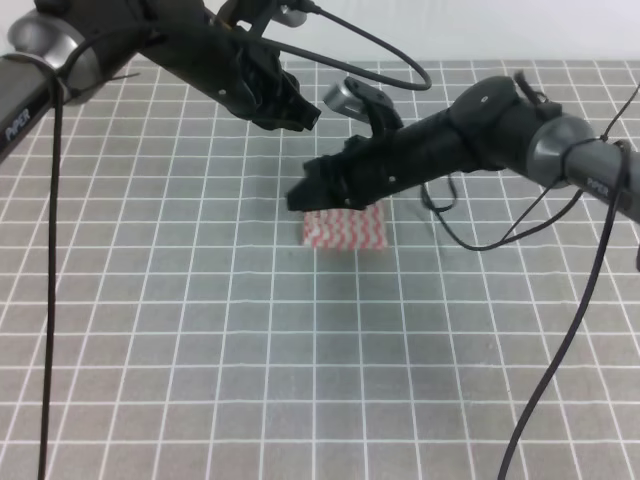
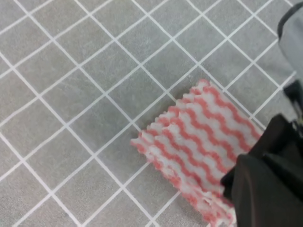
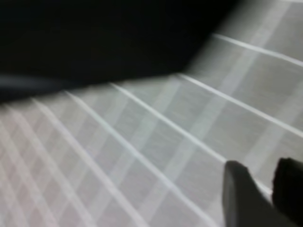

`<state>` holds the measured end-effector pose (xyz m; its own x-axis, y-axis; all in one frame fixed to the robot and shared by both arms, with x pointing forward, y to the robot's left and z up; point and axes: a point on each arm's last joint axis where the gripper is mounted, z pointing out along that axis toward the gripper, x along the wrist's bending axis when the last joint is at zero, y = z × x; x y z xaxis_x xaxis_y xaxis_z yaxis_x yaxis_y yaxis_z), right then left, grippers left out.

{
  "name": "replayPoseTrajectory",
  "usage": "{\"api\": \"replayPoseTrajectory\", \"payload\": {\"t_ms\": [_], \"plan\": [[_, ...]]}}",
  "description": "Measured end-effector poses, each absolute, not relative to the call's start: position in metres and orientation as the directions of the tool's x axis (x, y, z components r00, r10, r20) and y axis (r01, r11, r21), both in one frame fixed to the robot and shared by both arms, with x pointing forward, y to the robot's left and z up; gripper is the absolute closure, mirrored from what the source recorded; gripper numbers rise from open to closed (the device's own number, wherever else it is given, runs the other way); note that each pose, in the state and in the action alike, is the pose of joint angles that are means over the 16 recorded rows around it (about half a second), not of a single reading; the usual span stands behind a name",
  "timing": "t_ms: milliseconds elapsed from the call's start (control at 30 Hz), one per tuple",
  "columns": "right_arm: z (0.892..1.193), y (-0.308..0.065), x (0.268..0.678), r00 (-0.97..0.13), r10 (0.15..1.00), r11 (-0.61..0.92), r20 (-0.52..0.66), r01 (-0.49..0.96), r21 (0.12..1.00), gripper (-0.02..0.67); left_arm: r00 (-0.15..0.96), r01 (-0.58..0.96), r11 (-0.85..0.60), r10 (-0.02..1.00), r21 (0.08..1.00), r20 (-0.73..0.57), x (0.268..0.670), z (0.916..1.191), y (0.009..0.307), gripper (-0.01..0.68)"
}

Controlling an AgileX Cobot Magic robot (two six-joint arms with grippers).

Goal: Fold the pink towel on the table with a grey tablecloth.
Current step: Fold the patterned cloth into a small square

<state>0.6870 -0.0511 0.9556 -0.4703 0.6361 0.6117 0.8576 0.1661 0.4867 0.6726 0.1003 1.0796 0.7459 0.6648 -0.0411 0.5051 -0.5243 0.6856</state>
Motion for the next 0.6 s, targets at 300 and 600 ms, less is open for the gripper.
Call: {"api": "replayPoseTrajectory", "payload": {"t_ms": [300,600], "plan": [[0.944,-0.063,0.691,-0.493,0.681,0.249,0.541,0.851,0.462,0.644,0.748,0.503,-0.529,0.663,0.684,-0.037,0.673,1.079,0.102,0.675],[0.962,-0.072,0.697,-0.506,0.685,0.231,0.524,0.833,0.502,0.664,0.747,0.500,-0.529,0.664,0.686,-0.033,0.674,1.080,0.103,0.675]]}}
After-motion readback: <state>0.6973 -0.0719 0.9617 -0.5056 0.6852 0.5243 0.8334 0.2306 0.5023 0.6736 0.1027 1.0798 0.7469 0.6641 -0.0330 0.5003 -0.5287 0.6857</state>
